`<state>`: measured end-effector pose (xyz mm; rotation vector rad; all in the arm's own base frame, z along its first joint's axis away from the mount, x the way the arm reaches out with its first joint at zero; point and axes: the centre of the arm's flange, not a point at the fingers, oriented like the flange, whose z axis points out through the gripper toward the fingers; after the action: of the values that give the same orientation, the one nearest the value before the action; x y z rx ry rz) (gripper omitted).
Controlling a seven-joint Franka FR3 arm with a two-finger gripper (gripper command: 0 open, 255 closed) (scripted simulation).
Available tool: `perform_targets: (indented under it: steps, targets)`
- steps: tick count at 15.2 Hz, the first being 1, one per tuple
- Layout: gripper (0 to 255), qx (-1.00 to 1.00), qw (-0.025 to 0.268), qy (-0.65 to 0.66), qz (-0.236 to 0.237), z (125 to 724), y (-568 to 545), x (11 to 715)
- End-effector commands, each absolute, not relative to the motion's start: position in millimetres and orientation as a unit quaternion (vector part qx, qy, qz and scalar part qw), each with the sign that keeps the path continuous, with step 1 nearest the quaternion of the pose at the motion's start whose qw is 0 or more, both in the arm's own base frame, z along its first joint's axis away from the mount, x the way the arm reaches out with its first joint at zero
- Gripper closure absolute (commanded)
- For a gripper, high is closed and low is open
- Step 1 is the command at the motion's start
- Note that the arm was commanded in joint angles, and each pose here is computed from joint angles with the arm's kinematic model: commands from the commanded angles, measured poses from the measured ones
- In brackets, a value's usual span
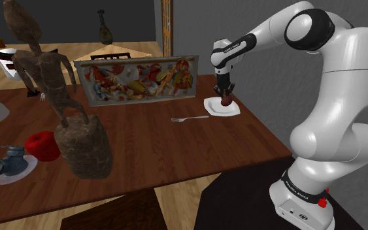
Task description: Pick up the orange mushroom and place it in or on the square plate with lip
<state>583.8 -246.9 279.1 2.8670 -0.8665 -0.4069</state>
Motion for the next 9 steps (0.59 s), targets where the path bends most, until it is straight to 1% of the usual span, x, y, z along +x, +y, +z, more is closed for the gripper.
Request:
perform_targets:
  steps: [1, 9]
  targets:
    - [255, 0.947, 0.059, -0.286, -0.134, 269, -246, 585]
    - [255, 0.947, 0.059, -0.286, -0.134, 234, -246, 585]
